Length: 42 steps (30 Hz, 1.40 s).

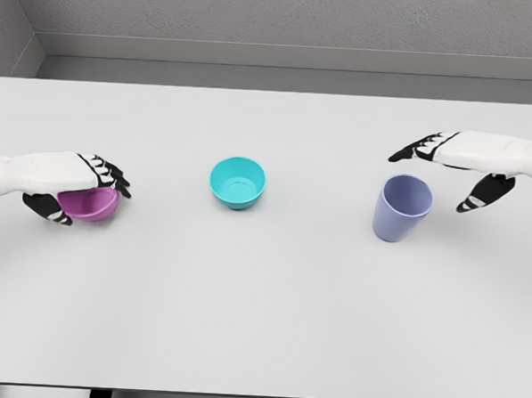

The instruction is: Stacking bowl and cup with both arms

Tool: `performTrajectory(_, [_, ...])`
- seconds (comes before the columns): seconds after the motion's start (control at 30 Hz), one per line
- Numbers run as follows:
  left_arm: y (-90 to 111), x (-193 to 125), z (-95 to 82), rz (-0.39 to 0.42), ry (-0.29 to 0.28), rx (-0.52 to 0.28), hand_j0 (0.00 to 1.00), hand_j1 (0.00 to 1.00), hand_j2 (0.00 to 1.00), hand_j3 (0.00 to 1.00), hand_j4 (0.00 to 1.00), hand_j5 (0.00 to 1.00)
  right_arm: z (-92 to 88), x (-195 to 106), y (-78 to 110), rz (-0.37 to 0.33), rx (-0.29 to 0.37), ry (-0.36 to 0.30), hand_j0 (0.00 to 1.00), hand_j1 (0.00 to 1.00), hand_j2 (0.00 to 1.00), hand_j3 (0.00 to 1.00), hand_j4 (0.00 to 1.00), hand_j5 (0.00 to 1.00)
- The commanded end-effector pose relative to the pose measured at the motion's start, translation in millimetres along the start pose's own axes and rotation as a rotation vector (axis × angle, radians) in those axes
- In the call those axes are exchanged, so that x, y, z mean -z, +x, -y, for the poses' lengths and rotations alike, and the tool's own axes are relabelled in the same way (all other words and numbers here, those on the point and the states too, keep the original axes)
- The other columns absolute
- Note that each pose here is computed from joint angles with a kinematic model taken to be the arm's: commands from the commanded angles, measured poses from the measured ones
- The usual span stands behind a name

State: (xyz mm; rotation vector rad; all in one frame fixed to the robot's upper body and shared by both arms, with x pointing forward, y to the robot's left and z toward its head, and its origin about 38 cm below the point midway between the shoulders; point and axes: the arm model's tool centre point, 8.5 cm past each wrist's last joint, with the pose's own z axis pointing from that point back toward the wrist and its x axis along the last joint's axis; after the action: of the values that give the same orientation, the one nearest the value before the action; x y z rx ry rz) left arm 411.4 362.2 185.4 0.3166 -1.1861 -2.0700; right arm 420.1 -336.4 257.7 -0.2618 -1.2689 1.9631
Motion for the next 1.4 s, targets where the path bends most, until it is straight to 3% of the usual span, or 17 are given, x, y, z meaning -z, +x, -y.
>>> performTrajectory(0.0, [1.3,-1.3,-4.1,0.003,0.010,0.004,0.82,0.82,0.82,0.82,0.82,0.82,0.5,2.0,1.4,0.007,0.004,-0.004,1.00,1.00,1.00,1.00,1.00,1.00])
performTrajectory(0.27, [2.8,-3.7,-20.3,0.003,0.033,0.036,0.82,0.82,0.82,0.82,0.82,0.82,-2.7,10.2,5.5,0.027,0.008,0.003,1.00,1.00,1.00,1.00,1.00,1.00])
performTrajectory(0.63, [23.7,5.3,-49.8,0.059,0.088,0.108,0.82,0.82,0.82,0.82,0.82,0.82,-8.2,21.5,10.4,0.053,0.016,0.015,1.00,1.00,1.00,1.00,1.00,1.00])
performTrajectory(1.37, [50.4,40.5,-80.9,0.153,0.147,0.154,0.80,0.80,0.80,0.80,0.80,0.80,-19.3,34.1,14.8,0.076,0.030,0.042,1.00,1.00,1.00,1.00,1.00,1.00])
